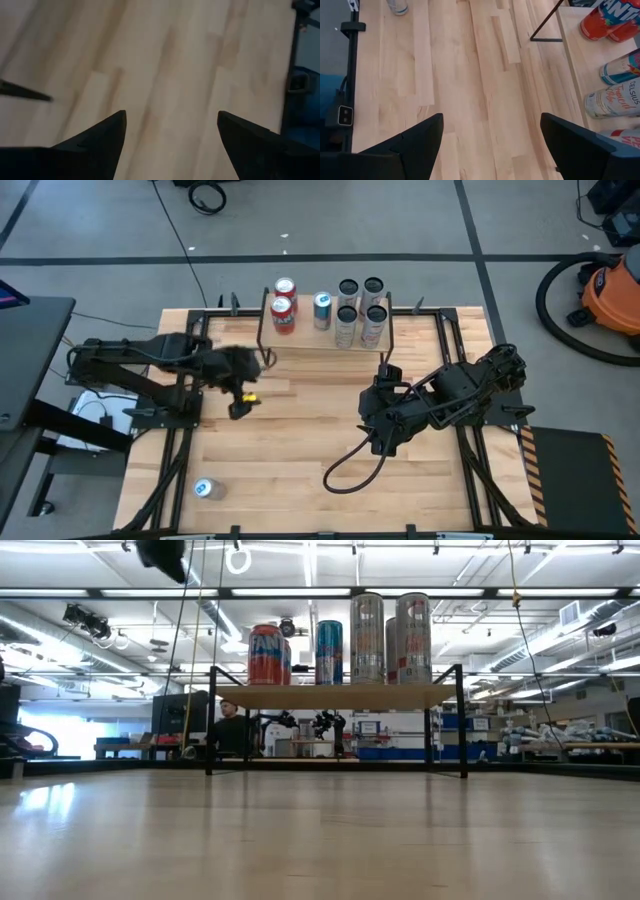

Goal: Place canned beverage on shelf
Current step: Put the blue soda can on the shelf aligned with the other blue soda can

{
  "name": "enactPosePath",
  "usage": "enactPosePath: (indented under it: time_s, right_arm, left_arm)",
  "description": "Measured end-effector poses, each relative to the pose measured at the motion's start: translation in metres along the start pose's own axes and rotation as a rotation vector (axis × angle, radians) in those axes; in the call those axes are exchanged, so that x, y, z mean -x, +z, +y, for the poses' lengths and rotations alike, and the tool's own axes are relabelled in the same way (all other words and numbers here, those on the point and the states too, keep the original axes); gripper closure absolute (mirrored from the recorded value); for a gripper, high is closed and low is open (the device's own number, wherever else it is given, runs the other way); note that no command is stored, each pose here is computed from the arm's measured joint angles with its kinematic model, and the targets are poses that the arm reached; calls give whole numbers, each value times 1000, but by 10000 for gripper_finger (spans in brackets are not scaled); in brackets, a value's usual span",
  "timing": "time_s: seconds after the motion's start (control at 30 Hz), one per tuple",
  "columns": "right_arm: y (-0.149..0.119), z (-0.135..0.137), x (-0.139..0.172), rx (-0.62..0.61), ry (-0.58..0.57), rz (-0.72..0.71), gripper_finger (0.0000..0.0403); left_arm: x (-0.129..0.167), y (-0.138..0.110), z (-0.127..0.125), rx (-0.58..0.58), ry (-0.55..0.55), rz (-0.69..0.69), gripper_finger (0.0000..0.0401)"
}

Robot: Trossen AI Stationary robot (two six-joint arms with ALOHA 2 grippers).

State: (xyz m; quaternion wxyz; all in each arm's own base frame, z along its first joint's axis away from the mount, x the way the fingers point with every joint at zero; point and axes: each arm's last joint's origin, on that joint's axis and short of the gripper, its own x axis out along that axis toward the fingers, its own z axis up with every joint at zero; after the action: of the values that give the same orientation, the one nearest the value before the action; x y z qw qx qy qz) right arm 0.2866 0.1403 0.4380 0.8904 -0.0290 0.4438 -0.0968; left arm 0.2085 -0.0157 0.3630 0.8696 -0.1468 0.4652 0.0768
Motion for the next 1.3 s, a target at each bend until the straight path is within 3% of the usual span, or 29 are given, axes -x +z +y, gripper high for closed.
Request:
enactPosePath:
  time_s: [0.5,1.3]
  right_arm:
    - [0,0,0,2,1,2,60]
    - [0,0,0,-109,4,-1,60]
  left_arm:
    - [11,-51,-50,46,-40,237,88]
    - [31,-116,-106,130,-88,377,88]
